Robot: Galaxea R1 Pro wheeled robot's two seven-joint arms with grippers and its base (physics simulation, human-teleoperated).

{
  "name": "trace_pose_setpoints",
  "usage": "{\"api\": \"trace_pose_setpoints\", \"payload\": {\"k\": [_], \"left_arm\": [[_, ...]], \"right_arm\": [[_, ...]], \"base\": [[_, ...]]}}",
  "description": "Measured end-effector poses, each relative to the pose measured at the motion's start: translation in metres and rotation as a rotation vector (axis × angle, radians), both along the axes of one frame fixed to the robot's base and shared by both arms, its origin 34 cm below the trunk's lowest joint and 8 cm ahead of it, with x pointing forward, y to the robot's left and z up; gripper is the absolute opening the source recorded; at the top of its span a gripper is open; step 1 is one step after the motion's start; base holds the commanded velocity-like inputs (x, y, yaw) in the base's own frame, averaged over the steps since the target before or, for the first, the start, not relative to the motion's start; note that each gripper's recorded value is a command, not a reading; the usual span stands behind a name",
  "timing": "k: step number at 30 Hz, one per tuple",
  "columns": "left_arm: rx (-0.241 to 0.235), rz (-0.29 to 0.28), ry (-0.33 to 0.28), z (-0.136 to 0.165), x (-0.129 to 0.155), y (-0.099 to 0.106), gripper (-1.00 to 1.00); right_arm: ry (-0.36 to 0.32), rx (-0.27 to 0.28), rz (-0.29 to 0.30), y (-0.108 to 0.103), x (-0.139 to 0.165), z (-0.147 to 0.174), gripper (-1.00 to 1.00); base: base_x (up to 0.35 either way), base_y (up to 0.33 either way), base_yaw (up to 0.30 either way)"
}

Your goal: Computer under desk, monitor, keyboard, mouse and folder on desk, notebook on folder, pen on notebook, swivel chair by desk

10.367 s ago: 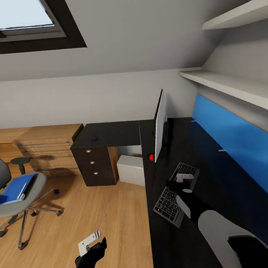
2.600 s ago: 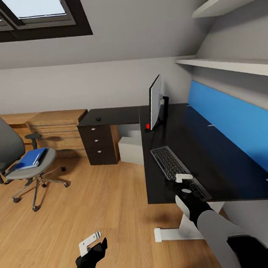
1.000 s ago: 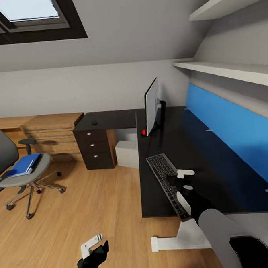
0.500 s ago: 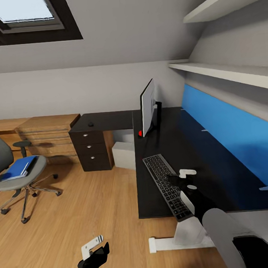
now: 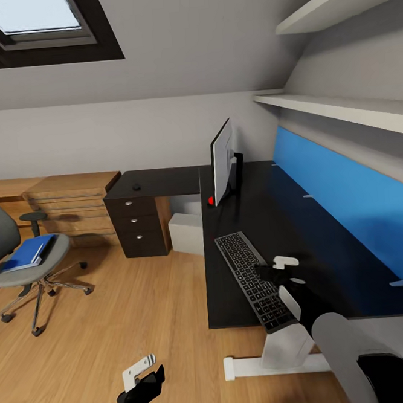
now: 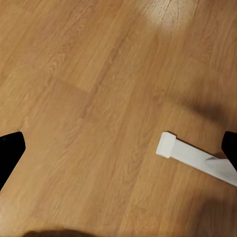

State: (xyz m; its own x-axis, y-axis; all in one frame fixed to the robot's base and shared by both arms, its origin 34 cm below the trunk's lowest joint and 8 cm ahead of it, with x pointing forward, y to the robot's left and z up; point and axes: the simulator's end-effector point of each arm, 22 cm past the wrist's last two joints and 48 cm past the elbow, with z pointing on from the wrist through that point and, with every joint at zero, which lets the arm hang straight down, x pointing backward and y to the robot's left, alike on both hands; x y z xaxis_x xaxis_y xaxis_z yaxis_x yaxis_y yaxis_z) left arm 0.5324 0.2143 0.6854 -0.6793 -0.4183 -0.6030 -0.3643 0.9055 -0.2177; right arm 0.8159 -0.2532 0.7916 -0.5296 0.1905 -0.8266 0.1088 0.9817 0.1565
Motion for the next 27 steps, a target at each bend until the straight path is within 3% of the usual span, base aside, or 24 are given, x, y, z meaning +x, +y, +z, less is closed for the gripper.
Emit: {"api": "trace_pose_setpoints", "payload": {"k": [10, 27], "left_arm": [[-0.003, -0.015, -0.001, 0.000, 0.000, -0.007, 1.00], [-0.006, -0.023, -0.009, 0.004, 0.003, -0.010, 1.00]], "right_arm": [[-0.002, 0.000, 0.004, -0.002, 0.000, 0.002, 1.00], [-0.008, -0.003, 0.002, -0.003, 0.002, 0.003, 1.00]], "base": [[0.208, 0.000, 0.000], [0.018, 0.000, 0.000]]}}
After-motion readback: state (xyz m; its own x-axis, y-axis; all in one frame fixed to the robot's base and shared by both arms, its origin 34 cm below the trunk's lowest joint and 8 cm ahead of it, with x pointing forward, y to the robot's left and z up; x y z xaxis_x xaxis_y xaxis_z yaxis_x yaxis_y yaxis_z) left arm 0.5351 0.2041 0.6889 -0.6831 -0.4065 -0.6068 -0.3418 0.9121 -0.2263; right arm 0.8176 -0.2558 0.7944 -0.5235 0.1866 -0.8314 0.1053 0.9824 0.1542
